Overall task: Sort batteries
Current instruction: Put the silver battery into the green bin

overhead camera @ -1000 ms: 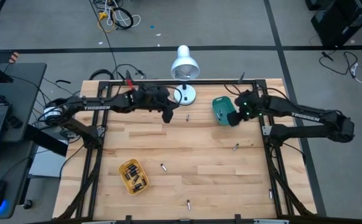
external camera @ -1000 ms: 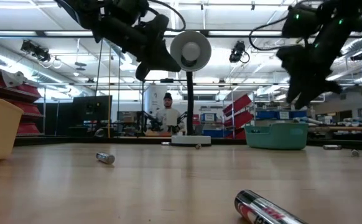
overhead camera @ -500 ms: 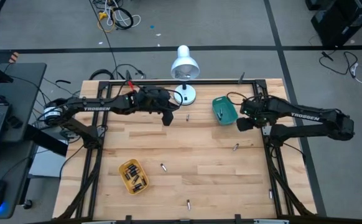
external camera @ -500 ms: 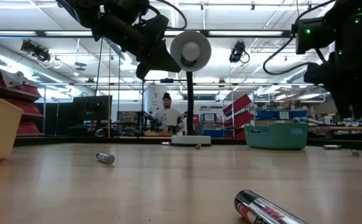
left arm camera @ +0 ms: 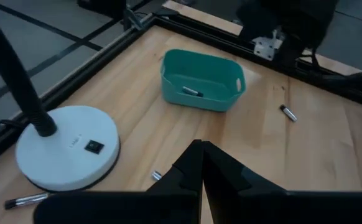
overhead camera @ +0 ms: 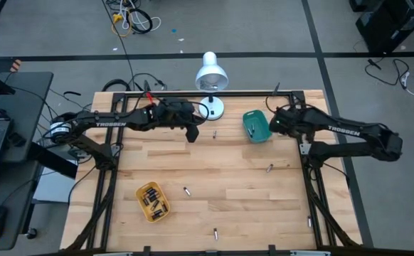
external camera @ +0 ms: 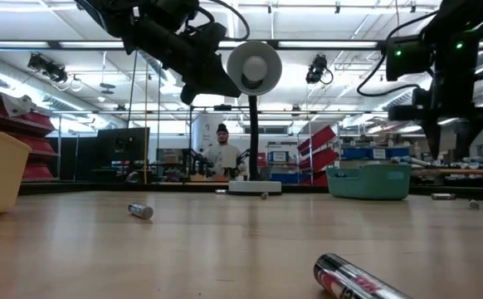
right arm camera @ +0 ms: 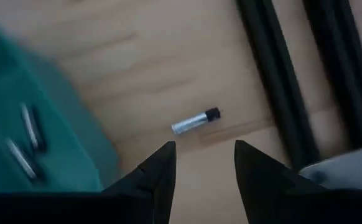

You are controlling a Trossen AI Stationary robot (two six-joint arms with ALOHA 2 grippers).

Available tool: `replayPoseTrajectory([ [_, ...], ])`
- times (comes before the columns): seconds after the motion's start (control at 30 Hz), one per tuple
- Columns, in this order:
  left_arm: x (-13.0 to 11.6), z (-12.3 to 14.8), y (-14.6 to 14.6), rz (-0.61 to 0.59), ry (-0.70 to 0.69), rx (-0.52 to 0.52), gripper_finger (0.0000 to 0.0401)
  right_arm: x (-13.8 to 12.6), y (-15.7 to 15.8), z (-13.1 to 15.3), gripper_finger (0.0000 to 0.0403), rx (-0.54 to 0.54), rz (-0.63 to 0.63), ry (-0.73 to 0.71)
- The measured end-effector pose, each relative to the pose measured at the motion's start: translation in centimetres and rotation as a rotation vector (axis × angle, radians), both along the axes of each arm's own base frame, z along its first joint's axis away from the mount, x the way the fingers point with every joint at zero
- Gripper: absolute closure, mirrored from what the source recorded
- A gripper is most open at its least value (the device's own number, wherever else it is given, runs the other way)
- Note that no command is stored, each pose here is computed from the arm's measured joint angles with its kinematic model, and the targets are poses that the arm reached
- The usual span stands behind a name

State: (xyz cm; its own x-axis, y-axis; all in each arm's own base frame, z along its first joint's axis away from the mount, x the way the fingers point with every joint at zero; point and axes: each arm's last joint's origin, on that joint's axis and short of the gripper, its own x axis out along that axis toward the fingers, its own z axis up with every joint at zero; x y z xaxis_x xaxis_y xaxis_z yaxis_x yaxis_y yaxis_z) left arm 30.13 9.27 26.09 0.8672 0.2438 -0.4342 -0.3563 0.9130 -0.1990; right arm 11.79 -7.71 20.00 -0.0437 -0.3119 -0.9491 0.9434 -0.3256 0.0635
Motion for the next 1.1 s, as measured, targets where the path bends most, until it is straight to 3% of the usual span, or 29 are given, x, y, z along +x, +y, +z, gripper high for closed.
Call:
replayPoseTrajectory([
  [0.13, 0.1, 0.2, 0.0, -0.012, -0.015, 0.036, 0.0380, 0.8, -0.9, -0.7, 0.0254, 0.012, -0.278, -0.095],
  [0.27, 0.3, 0.2, 0.1, -0.018, -0.022, 0.062, 0.0380, 1.7, -1.5, -1.6, 0.0254, 0.015, -0.460, -0.145],
  [0.5, 0.2, 0.0, 0.1, -0.019, -0.008, 0.059, 0.0380, 2.6, -2.1, -4.2, 0.0255, 0.094, -0.613, -0.083],
  [0.7, 0.2, 0.0, 0.1, -0.020, 0.000, 0.057, 0.0380, 2.2, -2.1, -6.9, 0.0255, 0.117, -0.764, -0.127],
  [0.9, -0.2, -0.9, -0.1, -0.051, 0.105, 0.080, 0.0380, 1.6, -2.4, -6.7, 0.0264, 0.100, -0.873, -0.153],
  [1.1, -0.4, -1.2, -0.1, -0.084, 0.161, 0.123, 0.0380, 1.8, -2.4, -5.2, 0.0274, 0.036, -0.873, -0.322],
])
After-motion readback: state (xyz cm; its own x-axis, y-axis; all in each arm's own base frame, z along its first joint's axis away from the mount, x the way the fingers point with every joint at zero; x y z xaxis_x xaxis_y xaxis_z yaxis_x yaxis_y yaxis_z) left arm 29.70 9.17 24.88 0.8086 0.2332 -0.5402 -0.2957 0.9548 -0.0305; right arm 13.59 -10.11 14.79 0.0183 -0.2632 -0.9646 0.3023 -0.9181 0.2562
